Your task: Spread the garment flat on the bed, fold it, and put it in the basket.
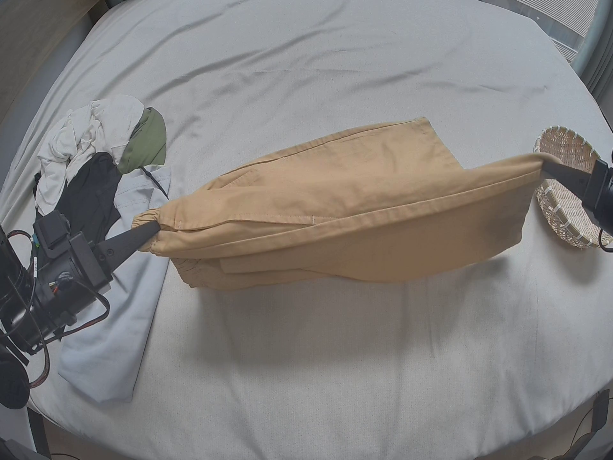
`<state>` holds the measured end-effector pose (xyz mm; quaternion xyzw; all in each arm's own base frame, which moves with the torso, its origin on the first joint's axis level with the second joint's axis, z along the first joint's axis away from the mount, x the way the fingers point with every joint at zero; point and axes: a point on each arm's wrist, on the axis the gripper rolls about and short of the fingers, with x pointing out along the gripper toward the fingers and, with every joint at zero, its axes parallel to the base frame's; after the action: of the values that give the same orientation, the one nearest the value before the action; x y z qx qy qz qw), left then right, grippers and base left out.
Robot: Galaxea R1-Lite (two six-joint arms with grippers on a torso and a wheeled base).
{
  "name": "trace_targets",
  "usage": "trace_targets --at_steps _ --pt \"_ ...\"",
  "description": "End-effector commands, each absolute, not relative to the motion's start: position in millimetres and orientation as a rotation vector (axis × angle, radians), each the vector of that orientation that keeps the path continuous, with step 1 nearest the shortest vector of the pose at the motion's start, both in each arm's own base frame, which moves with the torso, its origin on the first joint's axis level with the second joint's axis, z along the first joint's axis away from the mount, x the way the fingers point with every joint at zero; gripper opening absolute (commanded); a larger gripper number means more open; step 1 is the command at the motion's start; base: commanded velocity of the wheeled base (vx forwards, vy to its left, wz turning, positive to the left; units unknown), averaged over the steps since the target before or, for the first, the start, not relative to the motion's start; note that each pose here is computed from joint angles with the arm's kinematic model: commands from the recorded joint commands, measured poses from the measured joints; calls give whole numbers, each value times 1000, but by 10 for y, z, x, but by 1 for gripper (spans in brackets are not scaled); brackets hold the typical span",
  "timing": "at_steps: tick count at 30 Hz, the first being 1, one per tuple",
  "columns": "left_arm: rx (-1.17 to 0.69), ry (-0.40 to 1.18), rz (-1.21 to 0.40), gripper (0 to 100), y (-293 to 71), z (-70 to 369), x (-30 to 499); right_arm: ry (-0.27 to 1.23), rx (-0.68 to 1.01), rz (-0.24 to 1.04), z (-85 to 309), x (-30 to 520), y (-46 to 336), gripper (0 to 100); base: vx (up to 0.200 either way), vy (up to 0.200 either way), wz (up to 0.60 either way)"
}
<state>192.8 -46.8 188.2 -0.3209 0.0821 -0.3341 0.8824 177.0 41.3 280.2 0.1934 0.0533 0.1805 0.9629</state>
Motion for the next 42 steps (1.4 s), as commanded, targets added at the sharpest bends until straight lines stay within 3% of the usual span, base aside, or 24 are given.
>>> trace_targets --at_steps 1,22,42 --pt "-667 163 -697 0 -474 1910 1959 128 391 362 2806 1954 449 0 0 0 0" --pt "-693 259 -597 0 -500 1817 2220 119 391 378 2781 2750 571 0 0 0 0" --pt "-699 267 -551 0 -465 1799 2272 86 393 410 2876 3034 721 0 0 0 0"
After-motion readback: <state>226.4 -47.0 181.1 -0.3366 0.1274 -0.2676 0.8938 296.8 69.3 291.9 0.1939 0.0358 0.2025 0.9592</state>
